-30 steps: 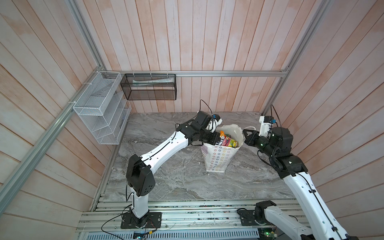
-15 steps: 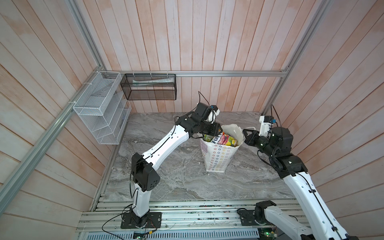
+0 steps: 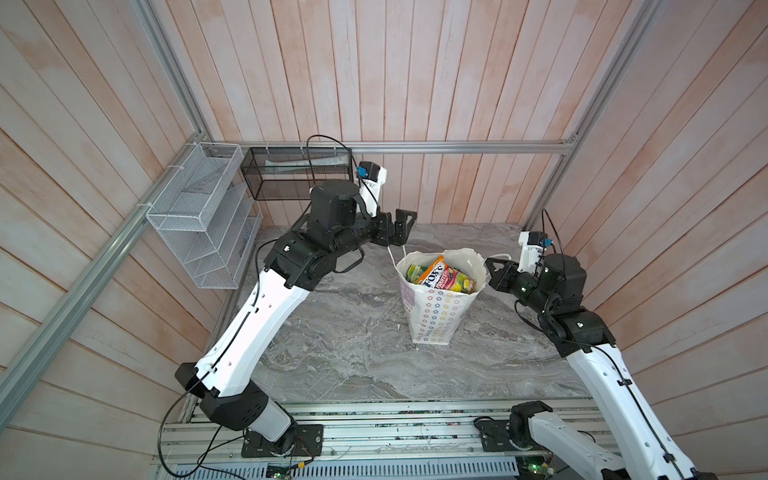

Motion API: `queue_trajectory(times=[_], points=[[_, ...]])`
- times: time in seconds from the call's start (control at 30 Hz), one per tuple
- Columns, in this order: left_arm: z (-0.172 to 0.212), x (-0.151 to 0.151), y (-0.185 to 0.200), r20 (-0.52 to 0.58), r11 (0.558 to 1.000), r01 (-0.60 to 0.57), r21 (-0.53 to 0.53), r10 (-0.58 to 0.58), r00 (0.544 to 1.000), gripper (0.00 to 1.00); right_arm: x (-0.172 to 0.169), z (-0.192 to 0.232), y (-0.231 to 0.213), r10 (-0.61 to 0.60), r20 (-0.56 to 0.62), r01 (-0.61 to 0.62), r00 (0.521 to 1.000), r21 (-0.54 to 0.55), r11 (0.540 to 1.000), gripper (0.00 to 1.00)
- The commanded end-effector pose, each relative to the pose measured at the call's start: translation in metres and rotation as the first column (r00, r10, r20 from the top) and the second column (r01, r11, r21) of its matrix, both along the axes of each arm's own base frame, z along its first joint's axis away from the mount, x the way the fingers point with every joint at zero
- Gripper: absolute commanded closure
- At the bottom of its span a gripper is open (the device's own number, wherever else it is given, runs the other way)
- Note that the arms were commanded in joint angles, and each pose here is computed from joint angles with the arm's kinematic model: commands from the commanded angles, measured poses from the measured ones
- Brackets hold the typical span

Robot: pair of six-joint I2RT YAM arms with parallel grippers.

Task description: Place the snacks into the paper bag

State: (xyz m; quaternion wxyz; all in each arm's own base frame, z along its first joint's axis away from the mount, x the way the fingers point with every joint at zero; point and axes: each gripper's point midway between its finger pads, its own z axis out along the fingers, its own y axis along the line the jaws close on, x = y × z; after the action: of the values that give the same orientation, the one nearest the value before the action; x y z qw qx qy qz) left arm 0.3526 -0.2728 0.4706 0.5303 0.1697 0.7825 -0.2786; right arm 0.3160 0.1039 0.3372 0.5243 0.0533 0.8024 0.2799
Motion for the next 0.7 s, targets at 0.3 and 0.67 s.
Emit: queue_trajectory(times=[0.3,0.67], points=[[-0.101,0.026,-0.004,-0.245,0.995,0.030,0.093,-0.006,0.969,0.30,-0.003,0.019,-0.004,-0.016,0.044,0.016,0.999,0.007,1.000,1.00],[-0.100,0.024,-0.010,-0.276,0.998,0.057,0.038,-0.045,0.960,0.94,0.000,0.017,-0.002,-0.012,0.040,0.011,0.999,0.014,1.000,1.00]])
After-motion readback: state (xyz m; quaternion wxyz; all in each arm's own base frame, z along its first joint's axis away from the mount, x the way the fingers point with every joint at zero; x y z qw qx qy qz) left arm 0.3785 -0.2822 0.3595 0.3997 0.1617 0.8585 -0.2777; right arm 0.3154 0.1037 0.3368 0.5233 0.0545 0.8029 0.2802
